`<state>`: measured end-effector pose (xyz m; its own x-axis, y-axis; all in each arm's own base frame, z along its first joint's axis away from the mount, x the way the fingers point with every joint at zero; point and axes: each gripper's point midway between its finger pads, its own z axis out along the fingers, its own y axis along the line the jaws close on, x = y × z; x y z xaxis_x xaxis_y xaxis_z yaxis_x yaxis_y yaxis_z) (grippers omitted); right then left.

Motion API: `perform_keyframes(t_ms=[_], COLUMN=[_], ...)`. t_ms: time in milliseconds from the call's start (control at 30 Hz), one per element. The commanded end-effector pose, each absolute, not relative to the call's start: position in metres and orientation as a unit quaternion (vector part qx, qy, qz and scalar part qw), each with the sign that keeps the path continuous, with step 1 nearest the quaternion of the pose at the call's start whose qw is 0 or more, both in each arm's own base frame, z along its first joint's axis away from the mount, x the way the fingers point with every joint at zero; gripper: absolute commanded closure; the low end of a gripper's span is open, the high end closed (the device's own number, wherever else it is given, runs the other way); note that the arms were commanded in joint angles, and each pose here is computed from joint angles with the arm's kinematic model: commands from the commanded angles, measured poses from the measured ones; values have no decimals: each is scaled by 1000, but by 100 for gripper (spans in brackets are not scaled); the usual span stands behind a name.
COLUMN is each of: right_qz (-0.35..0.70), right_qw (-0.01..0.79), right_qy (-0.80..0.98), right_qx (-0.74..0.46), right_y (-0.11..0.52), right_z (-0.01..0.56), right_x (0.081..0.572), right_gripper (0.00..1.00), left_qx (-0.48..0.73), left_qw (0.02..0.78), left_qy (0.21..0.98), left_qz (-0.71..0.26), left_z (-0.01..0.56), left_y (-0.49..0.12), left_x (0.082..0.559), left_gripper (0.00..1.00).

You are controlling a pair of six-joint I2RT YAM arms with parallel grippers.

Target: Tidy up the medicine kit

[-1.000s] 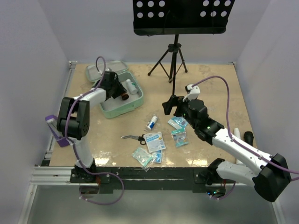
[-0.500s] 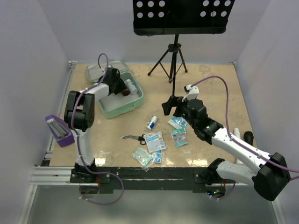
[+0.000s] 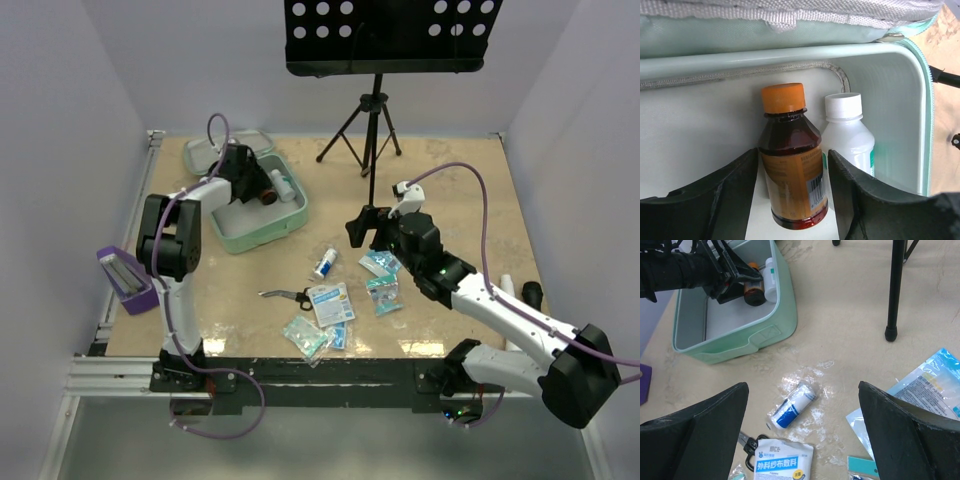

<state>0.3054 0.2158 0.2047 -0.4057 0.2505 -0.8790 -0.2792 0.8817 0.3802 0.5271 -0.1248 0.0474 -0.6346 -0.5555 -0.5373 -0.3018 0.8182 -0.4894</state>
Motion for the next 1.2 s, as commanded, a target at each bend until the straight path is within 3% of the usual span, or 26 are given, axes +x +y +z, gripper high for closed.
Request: perform_keyframes(t_ms=[0, 333, 500, 600, 767, 900, 1033, 1167], right_qz=[261, 262, 265, 263, 261, 261, 261, 260], right_qw=[556, 564, 568, 572, 571, 569, 569, 568], right_qy=[789, 783, 779, 777, 778, 780, 779, 781], right_qx=[-10, -6, -5, -1, 2, 7, 11, 12], right_y=[221, 216, 214, 211, 208, 205, 201, 200], right_z=[217, 224, 229, 231, 229, 228, 228, 225], right_x=[307, 305, 302, 300, 298, 296, 291, 291], right_gripper=[3, 3, 3, 3, 3, 3, 3, 3], left_qx=[-218, -195, -154, -74, 35, 87, 149, 173], left_qw=[381, 418, 441, 441, 380, 343, 298, 275], left_qy=[872, 856, 849, 861, 895, 913, 921, 926], left_qz=[-215, -233, -249, -242, -229, -206, -200, -190], left_z=[90, 151, 188, 194, 153, 112, 78, 56], left_y=[-134, -130, -141, -182, -242, -256, -275, -286], left_x=[528, 490, 442, 399, 335, 314, 293, 290], left_gripper=[36, 35, 35, 34, 34, 34, 20, 16])
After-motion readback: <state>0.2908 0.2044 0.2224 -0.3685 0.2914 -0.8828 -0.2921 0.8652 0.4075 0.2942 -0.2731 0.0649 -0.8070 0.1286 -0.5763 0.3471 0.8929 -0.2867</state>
